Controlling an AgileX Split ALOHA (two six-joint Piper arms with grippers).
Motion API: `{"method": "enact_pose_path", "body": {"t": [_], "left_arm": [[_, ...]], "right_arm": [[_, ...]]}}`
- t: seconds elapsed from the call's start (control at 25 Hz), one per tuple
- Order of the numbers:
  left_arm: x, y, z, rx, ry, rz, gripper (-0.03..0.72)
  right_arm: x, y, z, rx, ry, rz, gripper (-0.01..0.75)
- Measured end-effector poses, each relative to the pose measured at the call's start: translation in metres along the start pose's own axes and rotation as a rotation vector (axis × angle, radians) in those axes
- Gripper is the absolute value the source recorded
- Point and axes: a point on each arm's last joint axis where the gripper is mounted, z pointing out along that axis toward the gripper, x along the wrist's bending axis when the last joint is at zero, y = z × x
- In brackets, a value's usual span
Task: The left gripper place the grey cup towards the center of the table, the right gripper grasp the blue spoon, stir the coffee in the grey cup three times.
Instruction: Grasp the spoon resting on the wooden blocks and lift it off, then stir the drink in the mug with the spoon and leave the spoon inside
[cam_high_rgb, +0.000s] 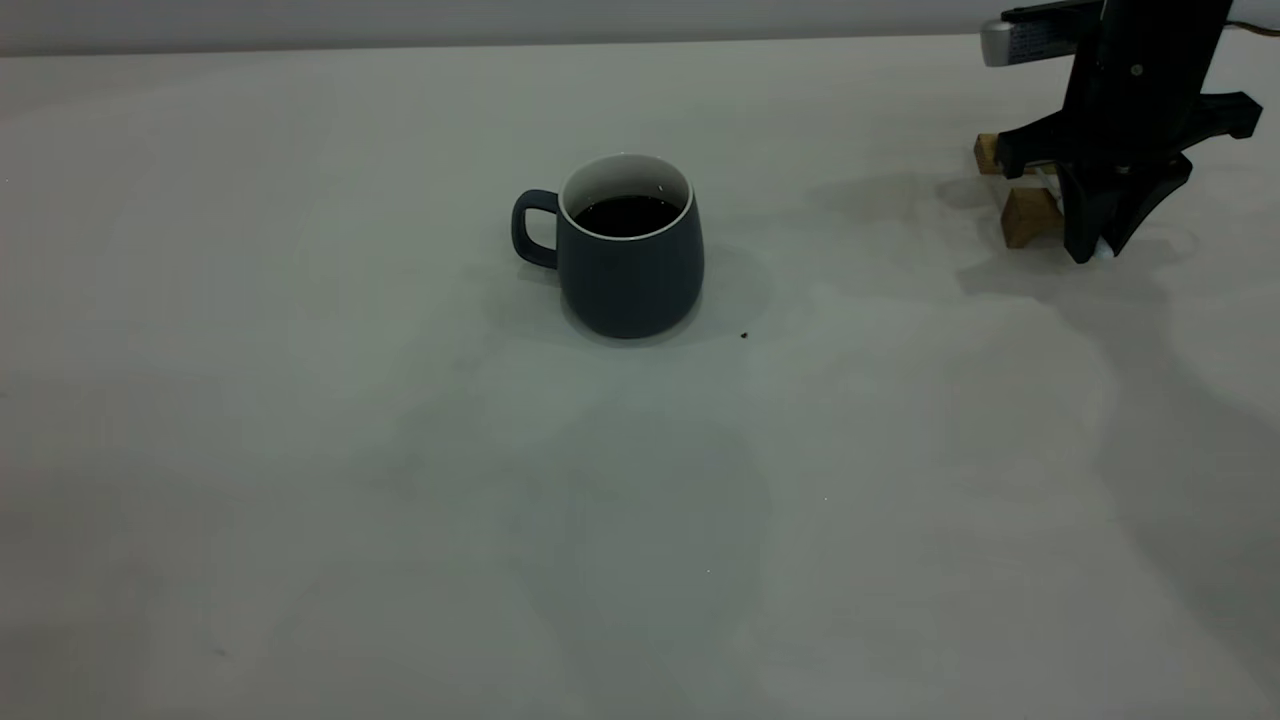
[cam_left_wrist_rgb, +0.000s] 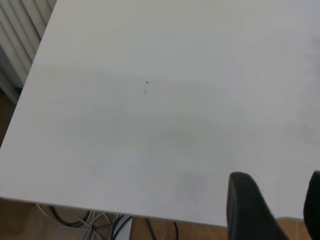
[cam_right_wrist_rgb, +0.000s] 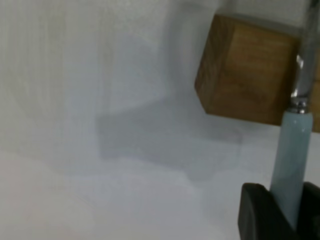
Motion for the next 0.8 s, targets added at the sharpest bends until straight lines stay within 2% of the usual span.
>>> {"method": "enact_pose_path", "body": {"t": [0.2, 0.36, 0.44, 0.56, 0.72, 0.8], "left_arm": [[0.000, 0.000, 0.000, 0.000, 0.000, 0.000, 0.351], [0.000, 0.000, 0.000, 0.000, 0.000, 0.000, 0.351], [0.000, 0.000, 0.000, 0.000, 0.000, 0.000, 0.351], [0.000, 0.000, 0.000, 0.000, 0.000, 0.000, 0.351], [0.000, 0.000, 0.000, 0.000, 0.000, 0.000, 0.351], [0.000, 0.000, 0.000, 0.000, 0.000, 0.000, 0.351]], "right_arm": [[-0.001, 0.010, -0.015, 0.012, 0.008, 0.011, 0.147], [0.003, 0.026, -0.058, 0.012, 0.085, 0.059, 0.147], [0.012, 0.033, -0.083, -0.002, 0.171, 0.090, 0.147], [0.031, 0.045, -0.115, -0.054, 0.352, 0.137, 0.147], [0.061, 0.052, -0.133, -0.079, 0.573, 0.182, 0.147], [0.074, 0.052, -0.138, -0.072, 0.654, 0.199, 0.147]]}}
